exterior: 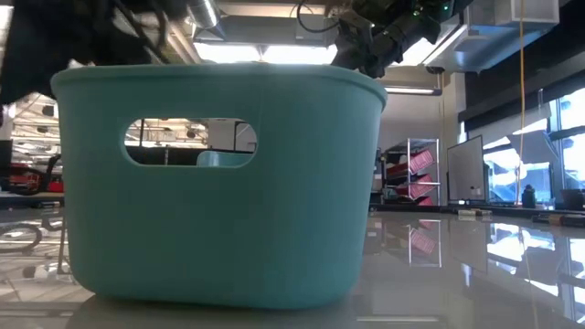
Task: Sort batteries
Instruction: Put the large black battery into the blue bin
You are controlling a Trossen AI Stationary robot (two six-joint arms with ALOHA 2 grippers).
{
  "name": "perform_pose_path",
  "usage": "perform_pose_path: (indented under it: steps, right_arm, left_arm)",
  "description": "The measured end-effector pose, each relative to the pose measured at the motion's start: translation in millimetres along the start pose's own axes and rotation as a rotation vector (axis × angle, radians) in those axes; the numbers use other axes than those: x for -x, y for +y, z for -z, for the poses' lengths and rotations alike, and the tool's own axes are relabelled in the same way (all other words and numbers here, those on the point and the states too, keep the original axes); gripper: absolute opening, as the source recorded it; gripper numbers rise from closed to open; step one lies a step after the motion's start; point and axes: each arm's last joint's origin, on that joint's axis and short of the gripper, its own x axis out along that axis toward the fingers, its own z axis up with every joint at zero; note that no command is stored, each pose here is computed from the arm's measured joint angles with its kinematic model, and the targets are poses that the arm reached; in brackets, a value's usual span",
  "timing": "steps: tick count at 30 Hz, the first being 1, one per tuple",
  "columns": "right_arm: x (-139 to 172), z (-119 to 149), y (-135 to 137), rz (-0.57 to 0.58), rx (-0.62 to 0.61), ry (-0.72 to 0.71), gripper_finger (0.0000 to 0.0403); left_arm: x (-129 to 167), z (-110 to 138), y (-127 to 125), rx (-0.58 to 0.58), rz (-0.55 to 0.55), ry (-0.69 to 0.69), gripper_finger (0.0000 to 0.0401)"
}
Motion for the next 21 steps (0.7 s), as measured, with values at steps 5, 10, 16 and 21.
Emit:
perform_pose_path:
  steps: [5,10,16,21]
  right_arm:
    - [0.1,-0.1,0.0,0.000,-0.004,0.000,0.0254]
    - [0.0,0.8,0.5,-0.009,-0.028,0.011,0.0254]
    - [0.0,1.4,0.8,-0.024,-0.036,0.020,0.0254]
    - [0.0,4.1,0.1,-0.016,-0.047,0.046,0.0254]
  left_arm:
    - [-5.2,-31.9,30.1,0.039,-0.180,0.059,0.0127]
    - [-9.7,-48.9,57.4,0.051,-0.366,0.191,0.0127]
    - [-14.2,-61.3,71.4,-0.011,-0.440,0.260,0.0127]
    - [-14.5,-67.2,79.3,-0.032,-0.452,0.278,0.0127]
